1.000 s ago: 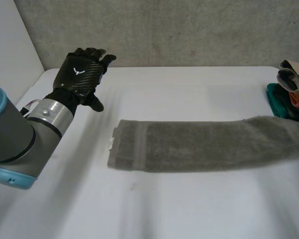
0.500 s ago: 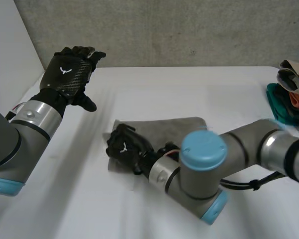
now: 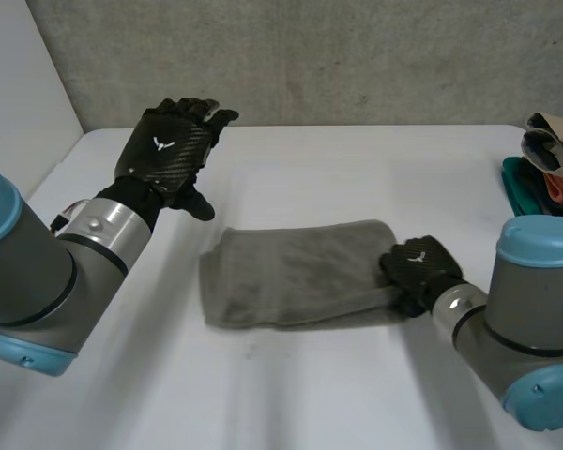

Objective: Fold the laundry.

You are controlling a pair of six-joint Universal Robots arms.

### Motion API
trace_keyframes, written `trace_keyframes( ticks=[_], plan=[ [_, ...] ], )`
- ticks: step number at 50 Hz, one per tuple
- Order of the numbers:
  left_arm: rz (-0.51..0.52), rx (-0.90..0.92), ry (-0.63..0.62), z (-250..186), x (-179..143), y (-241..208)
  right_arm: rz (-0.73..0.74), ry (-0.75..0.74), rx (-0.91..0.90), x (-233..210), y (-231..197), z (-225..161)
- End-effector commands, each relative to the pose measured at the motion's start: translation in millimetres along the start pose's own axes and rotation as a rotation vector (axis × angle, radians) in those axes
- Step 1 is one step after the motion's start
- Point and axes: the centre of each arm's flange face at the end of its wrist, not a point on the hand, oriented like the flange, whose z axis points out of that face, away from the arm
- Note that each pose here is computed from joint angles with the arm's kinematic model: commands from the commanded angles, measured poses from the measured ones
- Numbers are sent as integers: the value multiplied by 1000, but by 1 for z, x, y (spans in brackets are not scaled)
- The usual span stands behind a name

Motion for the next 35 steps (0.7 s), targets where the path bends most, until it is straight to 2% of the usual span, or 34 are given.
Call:
trace_keyframes(
  ticks=[1, 3, 6, 9, 13, 17, 23, 27, 28, 31, 34, 35],
  plan=[
    [1, 8, 2, -1, 1, -3, -156, 163, 89, 22, -19, 15],
    [2, 13, -2, -1, 0, -5, -171, 165, 187, 11, -41, 14],
    [10, 27, -6, -2, -1, -11, -192, 85, 389, -31, -91, -1],
    [11, 39, -14, -4, -2, -16, -205, -9, 465, -61, -106, -10],
    [10, 38, -25, -4, -5, -17, -270, -270, 510, -132, -91, -13],
    [6, 23, -35, -4, -7, -14, -272, -393, 489, -158, -76, -13],
    [-44, 7, -132, -4, -14, -14, -161, -378, 461, -145, -84, -11],
    [-99, 30, -153, 0, -14, -22, 101, -241, 438, -83, -103, 2],
    [-129, 22, -132, 0, -8, -24, 200, -193, 440, -56, -113, 2],
    [-170, -18, -96, -1, 3, -22, 342, -173, 378, -28, -113, 4],
    [-220, -97, -16, -1, 31, -12, 377, -187, 310, -23, -111, 8],
    [-238, -146, 32, -3, 50, -5, 387, -199, 233, -24, -101, 17]
  ],
)
